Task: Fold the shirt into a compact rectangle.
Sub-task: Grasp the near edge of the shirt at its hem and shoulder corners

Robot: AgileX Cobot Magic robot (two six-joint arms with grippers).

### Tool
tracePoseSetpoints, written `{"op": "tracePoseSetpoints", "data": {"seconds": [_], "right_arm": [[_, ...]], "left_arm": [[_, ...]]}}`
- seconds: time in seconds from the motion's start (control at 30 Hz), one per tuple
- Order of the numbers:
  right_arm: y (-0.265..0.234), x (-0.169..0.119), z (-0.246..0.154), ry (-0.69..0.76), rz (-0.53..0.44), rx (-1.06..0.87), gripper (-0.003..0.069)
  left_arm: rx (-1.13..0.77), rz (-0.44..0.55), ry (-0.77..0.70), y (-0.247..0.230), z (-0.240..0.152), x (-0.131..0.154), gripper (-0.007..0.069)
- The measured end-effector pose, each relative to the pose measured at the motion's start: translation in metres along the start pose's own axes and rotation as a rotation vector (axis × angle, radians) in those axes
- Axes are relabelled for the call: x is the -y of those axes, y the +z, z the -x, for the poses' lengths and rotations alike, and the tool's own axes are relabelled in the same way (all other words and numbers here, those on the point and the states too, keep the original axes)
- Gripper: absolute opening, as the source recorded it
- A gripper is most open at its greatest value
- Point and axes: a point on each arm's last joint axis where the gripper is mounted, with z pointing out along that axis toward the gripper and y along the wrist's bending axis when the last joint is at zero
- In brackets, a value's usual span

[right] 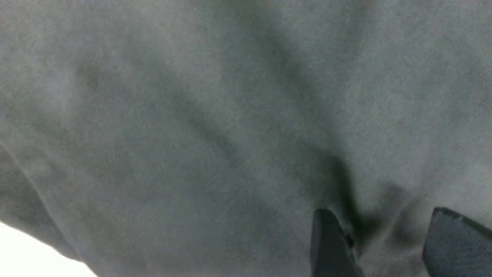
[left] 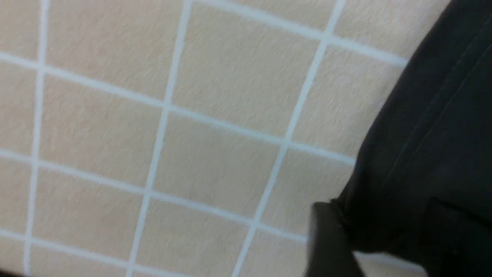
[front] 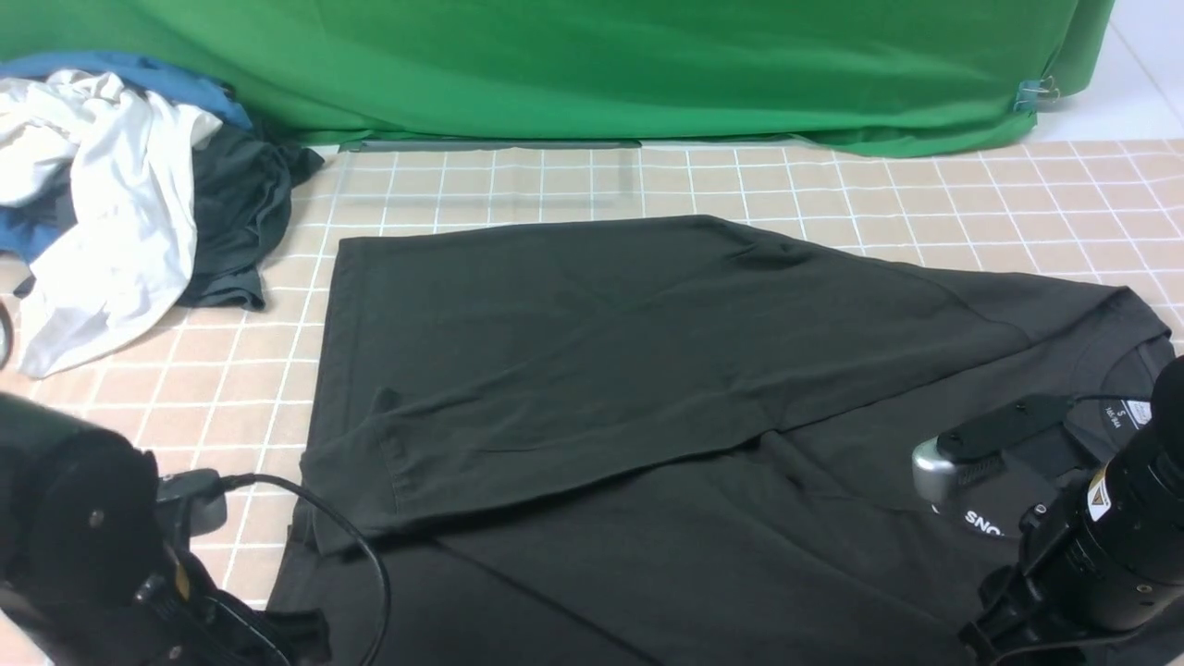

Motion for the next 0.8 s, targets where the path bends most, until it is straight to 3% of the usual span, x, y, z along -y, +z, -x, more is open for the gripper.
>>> {"op": "tracePoseSetpoints", "data": {"seconds": [0.13,0.33,0.43,0.57,0.6,0.67,0.8], "right_arm": [[0.000,0.000,0.000,0.000,0.000,0.000,0.0374],[0.000,0.000,0.000,-0.001,0.000,0.000,0.0374],[0.000,0.000,0.000,-0.001,0.000,0.000,0.0374],[0.000,0.000,0.000,-0.002,0.000,0.000,0.0374],[0.000,0.000,0.000,-0.002,0.000,0.000,0.0374],[0.000,0.000,0.000,-0.002,0.000,0.000,0.0374],[0.000,0.000,0.000,-0.002,0.000,0.000,0.0374]], "left_arm": [[0.000,-0.002,0.000,0.007,-0.002,-0.001,0.0503],[-0.058,0.028,-0.003,0.021,-0.001,0.001,0.0505],[-0.083,0.024,-0.013,0.024,0.001,0.004,0.0412],[-0.088,0.005,-0.006,0.025,0.001,0.007,0.0202],[-0.087,0.004,0.001,0.024,0.001,0.007,0.0119],[-0.091,0.010,0.010,0.021,-0.001,0.004,0.0045],[-0.128,0.039,-0.005,0.007,-0.014,-0.005,0.0030]]}}
